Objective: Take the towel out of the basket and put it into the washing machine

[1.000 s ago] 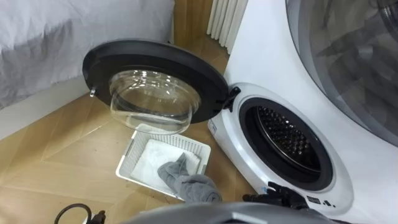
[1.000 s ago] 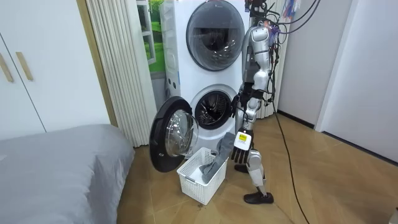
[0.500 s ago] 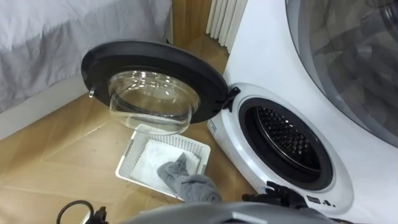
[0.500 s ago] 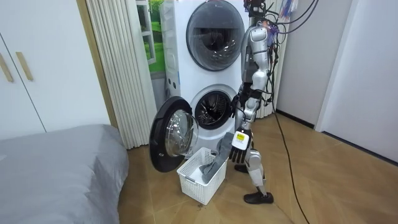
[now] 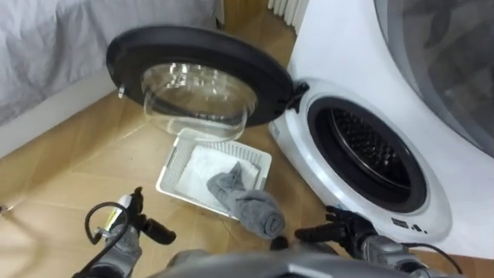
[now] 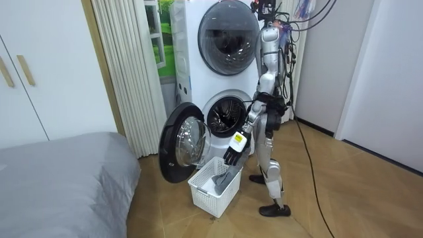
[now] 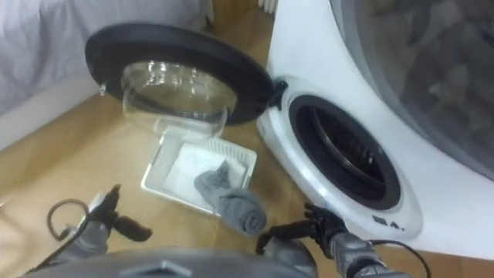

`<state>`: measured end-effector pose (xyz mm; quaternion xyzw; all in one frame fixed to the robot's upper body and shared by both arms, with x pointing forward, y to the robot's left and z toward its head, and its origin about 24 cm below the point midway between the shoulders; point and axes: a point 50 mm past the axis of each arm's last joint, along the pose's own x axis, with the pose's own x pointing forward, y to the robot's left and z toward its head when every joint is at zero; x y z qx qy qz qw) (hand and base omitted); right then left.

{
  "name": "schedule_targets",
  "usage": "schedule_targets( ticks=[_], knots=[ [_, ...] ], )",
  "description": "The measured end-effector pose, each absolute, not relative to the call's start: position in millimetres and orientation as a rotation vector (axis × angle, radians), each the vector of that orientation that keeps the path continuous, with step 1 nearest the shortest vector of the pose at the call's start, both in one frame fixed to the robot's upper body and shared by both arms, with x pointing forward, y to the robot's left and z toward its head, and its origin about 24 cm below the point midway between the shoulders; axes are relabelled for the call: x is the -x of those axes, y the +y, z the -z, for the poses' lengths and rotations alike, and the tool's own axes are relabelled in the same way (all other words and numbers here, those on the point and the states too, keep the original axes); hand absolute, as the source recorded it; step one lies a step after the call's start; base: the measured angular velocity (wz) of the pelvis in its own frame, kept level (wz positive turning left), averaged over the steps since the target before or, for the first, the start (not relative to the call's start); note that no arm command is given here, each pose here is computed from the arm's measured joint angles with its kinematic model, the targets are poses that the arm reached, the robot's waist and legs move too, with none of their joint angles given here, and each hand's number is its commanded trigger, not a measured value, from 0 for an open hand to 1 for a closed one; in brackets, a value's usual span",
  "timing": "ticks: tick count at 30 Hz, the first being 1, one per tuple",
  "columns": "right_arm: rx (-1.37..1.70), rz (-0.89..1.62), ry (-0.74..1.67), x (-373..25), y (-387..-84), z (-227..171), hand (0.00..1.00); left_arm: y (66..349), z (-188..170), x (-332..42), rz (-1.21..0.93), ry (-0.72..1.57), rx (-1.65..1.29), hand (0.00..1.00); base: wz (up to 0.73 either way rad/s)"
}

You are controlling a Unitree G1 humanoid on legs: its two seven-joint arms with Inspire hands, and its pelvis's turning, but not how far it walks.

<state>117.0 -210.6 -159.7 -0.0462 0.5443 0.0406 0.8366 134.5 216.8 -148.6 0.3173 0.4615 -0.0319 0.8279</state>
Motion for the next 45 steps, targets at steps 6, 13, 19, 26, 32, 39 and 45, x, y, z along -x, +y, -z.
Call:
schedule_targets(
  ticks=[6, 13, 19, 26, 32, 39, 45],
  knots=[
    [0.178, -0.161, 1.07, -154, -200, 150, 0.0, 195, 141, -169, 0.159, 0.874, -0.731, 0.0, -0.07],
    [0.256, -0.207, 0.917, -202, -184, 130, 0.0, 173, 113, -228, 0.228, 0.665, -0.823, 0.0, -0.07],
    [0.292, -0.252, 0.744, -243, -168, 104, 0.0, 164, 86, -265, 0.229, 0.499, -0.913, 0.0, -0.06],
    [0.346, -0.286, 0.633, -271, -160, 82, 0.0, 147, 51, -303, 0.27, 0.287, -1.066, 0.0, -0.06],
    [0.371, -0.302, 0.553, -292, -155, 63, 0.0, 142, 18, -329, 0.253, 0.085, -1.236, 0.0, -0.15],
    [0.347, -0.329, 0.504, -301, -148, 52, 0.0, 135, 2, -339, 0.239, -0.064, -1.348, 0.0, -0.04],
    [0.304, -0.331, 0.466, -307, -142, 44, 0.0, 138, -1, -340, 0.229, -0.109, -1.393, 0.0, -0.04]
  ],
)
